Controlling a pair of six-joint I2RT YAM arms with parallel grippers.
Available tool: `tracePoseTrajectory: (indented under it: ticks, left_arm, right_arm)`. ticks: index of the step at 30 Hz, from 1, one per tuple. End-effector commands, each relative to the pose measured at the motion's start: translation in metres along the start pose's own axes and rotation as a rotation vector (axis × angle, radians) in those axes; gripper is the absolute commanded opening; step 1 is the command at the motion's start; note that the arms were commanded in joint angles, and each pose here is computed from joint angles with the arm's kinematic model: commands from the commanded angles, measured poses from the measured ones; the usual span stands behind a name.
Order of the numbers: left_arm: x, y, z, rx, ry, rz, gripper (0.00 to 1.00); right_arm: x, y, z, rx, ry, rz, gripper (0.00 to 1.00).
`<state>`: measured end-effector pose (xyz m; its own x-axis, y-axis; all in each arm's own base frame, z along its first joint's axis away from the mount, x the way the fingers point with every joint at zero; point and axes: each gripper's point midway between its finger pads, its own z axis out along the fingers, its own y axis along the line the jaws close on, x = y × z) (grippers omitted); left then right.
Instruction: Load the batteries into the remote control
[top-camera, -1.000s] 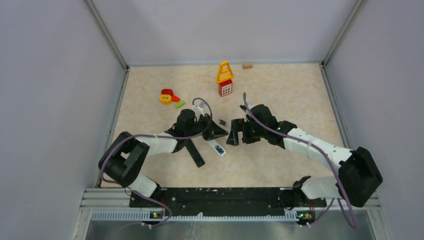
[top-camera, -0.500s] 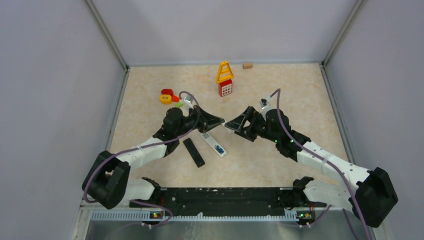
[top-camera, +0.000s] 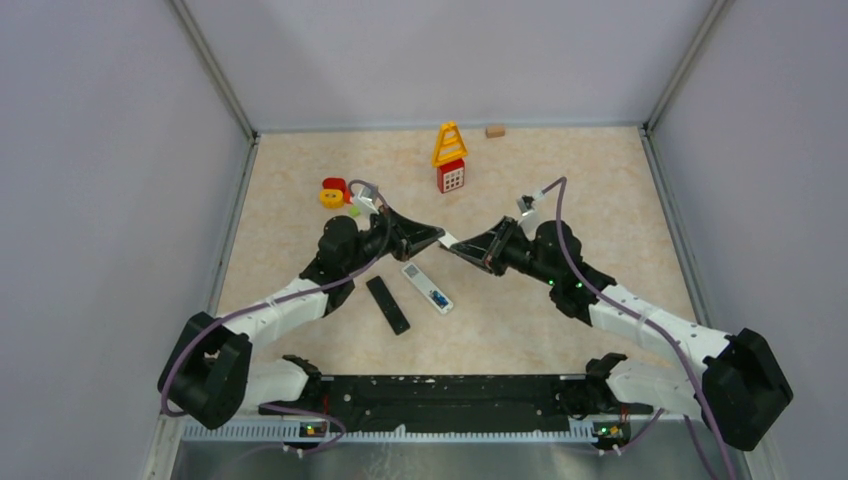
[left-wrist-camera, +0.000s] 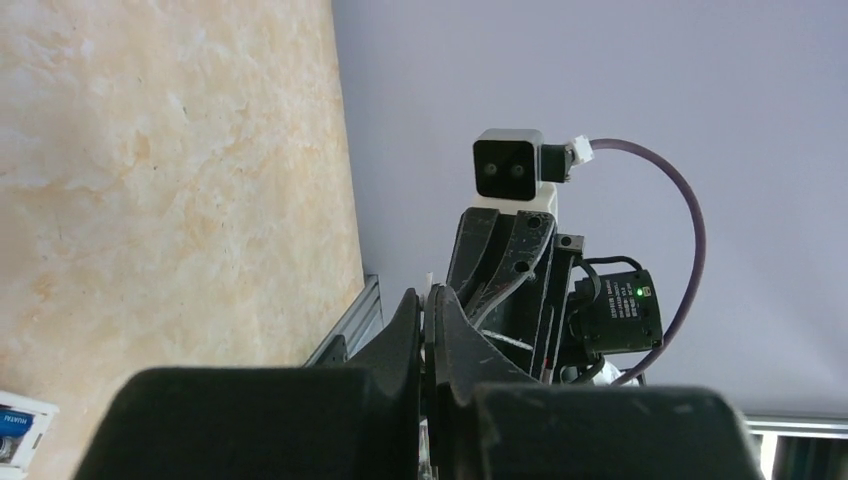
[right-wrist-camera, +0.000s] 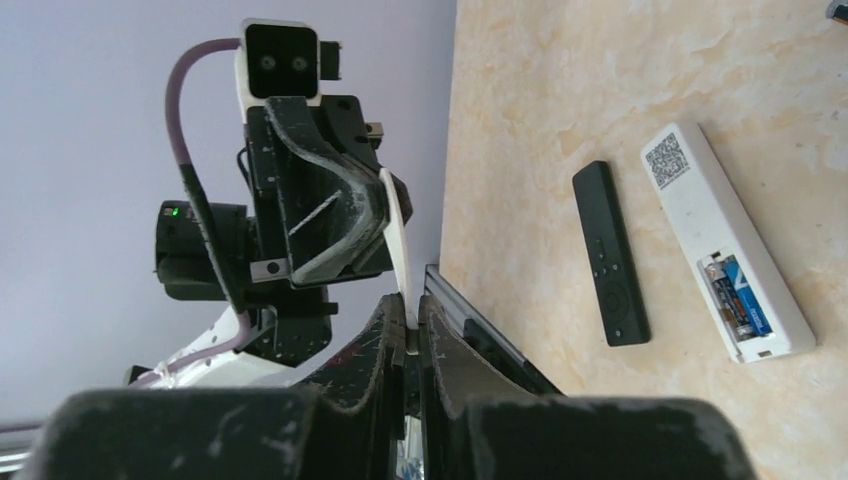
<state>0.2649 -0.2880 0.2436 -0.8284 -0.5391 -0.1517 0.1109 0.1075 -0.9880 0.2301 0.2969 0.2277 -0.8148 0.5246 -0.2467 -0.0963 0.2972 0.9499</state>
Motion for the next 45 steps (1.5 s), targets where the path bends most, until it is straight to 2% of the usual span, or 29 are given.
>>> tracePoseTrajectory:
  ticks: [1,2,3,4,7,9,11,14,16,21,32,45]
  left_arm:
    - [0.002,-0.013,-0.004,0.055,0.003,0.028,0.00]
    - [0.003,-0.012,-0.005,0.053,0.004,0.032,0.00]
    - [0.004,-0.010,-0.005,0.048,0.005,0.035,0.05]
    - [0.004,-0.008,-0.007,0.042,0.002,0.045,0.16]
    - [0.003,0.013,-0.012,-0.058,-0.019,0.100,0.60]
    - [-0.002,0.038,-0.020,-0.187,-0.047,0.160,0.76]
    - [-0.007,0.062,-0.033,-0.318,-0.078,0.218,0.84]
    - [-0.013,0.093,-0.054,-0.479,-0.114,0.271,0.89]
    - [-0.009,0.110,-0.064,-0.549,-0.099,0.276,0.94]
    - [0.000,0.141,-0.070,-0.605,-0.058,0.262,0.92]
    - [0.005,0.164,-0.060,-0.619,-0.010,0.268,0.56]
    - [0.008,0.183,-0.061,-0.653,0.022,0.277,0.49]
  right_arm:
    - [-0.002,0.017,-0.001,-0.086,-0.001,0.008,0.00]
    - [-0.001,0.015,-0.001,-0.082,-0.001,0.008,0.00]
    - [-0.001,0.013,-0.001,-0.078,0.001,0.009,0.00]
    - [0.000,0.011,0.000,-0.075,0.003,0.009,0.00]
    - [0.003,0.002,0.001,-0.049,0.014,0.016,0.00]
    - [0.009,-0.014,0.002,0.004,0.037,0.033,0.00]
    - [0.020,-0.035,0.002,0.065,0.073,0.060,0.00]
    - [0.041,-0.063,0.002,0.130,0.118,0.101,0.00]
    - [0.054,-0.074,0.002,0.155,0.132,0.105,0.00]
    - [0.070,-0.088,0.011,0.166,0.119,0.098,0.00]
    - [0.067,-0.095,0.037,0.157,0.066,0.126,0.00]
    - [0.077,-0.107,0.043,0.166,0.084,0.179,0.00]
